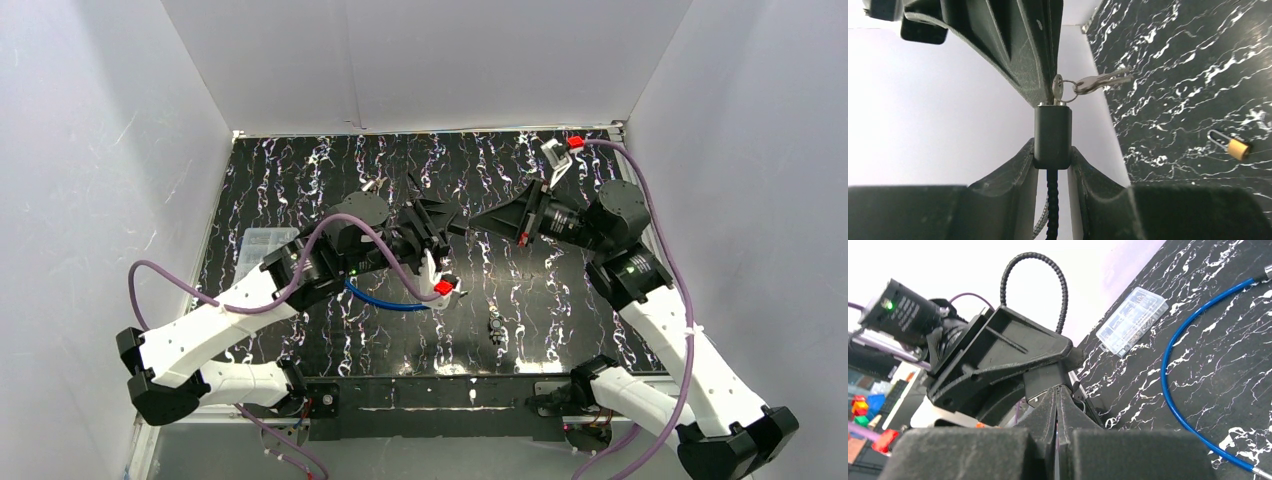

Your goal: Unlock with the key

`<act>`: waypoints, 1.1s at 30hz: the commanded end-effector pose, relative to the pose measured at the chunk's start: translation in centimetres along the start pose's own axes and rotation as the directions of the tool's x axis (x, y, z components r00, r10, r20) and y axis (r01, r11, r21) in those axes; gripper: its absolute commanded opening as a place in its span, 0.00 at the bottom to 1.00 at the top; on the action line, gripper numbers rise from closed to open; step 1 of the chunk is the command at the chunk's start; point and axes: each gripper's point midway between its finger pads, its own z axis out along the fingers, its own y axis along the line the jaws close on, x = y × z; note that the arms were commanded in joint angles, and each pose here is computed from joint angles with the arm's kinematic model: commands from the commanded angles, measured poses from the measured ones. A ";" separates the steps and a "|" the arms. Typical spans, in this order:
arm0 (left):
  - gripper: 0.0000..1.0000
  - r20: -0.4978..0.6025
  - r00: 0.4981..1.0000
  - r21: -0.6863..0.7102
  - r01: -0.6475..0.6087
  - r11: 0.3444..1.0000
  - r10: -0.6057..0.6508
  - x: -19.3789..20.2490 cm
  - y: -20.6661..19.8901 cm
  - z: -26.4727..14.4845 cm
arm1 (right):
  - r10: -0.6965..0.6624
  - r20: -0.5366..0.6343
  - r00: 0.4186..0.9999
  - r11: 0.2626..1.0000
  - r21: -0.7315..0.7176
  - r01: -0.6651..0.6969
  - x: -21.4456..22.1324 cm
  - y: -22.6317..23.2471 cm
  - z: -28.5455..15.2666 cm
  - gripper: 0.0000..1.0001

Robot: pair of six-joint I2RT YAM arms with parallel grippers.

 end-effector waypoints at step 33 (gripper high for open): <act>0.00 -0.037 0.798 0.324 0.578 0.749 -0.601 -5.1 -2.0 -3.3 | -0.770 0.077 0.633 0.632 -0.036 0.774 -1.3 6.8 -6.1 0.41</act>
